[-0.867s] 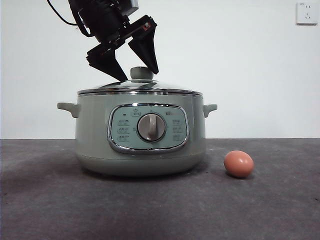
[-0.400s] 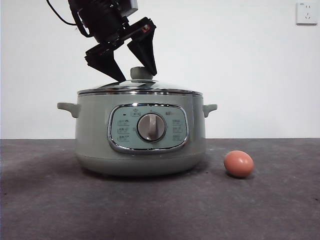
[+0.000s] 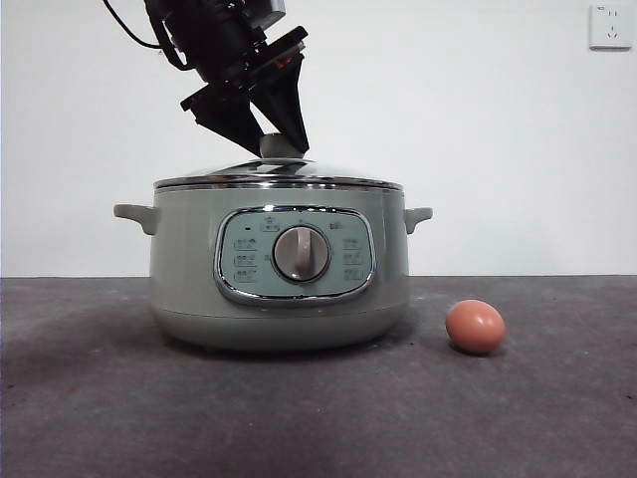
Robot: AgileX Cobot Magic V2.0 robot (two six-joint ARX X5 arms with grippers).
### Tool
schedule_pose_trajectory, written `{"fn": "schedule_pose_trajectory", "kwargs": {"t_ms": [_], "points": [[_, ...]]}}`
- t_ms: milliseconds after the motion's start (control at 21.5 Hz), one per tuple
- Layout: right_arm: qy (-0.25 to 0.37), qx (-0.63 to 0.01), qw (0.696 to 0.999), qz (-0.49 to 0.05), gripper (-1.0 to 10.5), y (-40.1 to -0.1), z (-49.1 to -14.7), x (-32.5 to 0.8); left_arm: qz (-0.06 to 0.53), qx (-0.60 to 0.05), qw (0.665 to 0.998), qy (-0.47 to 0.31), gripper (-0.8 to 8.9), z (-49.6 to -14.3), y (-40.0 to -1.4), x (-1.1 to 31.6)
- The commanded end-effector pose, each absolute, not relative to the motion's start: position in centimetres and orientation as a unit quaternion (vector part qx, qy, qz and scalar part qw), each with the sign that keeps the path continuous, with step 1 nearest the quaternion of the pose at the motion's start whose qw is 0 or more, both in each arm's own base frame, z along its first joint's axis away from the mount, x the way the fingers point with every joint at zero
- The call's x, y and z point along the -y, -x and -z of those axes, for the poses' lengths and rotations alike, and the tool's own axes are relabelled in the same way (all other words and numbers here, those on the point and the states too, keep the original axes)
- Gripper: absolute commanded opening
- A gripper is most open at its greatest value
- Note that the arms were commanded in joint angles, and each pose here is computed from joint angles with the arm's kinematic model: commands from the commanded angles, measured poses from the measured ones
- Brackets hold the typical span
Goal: Pick up the egg,open the lid,put the egg in the pot,close the lid
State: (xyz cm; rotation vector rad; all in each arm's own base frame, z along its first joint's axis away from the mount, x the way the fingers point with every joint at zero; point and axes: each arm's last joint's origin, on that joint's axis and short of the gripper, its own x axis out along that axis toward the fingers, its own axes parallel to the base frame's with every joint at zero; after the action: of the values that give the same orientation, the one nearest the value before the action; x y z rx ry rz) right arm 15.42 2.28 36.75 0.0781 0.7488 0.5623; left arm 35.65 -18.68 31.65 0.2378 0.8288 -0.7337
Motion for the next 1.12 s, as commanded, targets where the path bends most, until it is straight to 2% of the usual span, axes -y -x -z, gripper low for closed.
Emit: {"fn": "schedule_pose_trajectory", "kwargs": {"t_ms": [47,93,326,512,884,1117], "points": [[-0.036,-0.357,0.893,-0.273,6.6,-15.5,-36.9,-2.3,0.344,-0.407,0.838,-0.114,0.41,-31.1,-35.7,18.6],[-0.036,-0.357,0.893,-0.273,6.6,-15.5,-36.9,-2.3,0.344,-0.408,0.838,-0.114,-0.16,-31.1,-35.7,18.6],[-0.035,-0.356,0.893,-0.274,6.6,-15.5,-36.9,-2.3,0.346,-0.396,0.843,-0.113,-0.09,-31.5,-35.7,18.6],[-0.036,-0.357,0.893,-0.273,6.6,-15.5,-36.9,-2.3,0.349,-0.372,0.853,-0.111,-0.09,-33.2,-35.5,18.5],[-0.036,-0.358,0.892,-0.273,6.6,-15.5,-36.9,-2.3,0.357,-0.314,0.873,-0.103,-0.08,-39.2,-34.8,18.1],[-0.039,-0.373,0.886,-0.272,6.6,-16.5,-36.3,-2.4,0.321,-0.252,0.909,-0.089,-0.08,-44.8,-32.3,13.5]]}}
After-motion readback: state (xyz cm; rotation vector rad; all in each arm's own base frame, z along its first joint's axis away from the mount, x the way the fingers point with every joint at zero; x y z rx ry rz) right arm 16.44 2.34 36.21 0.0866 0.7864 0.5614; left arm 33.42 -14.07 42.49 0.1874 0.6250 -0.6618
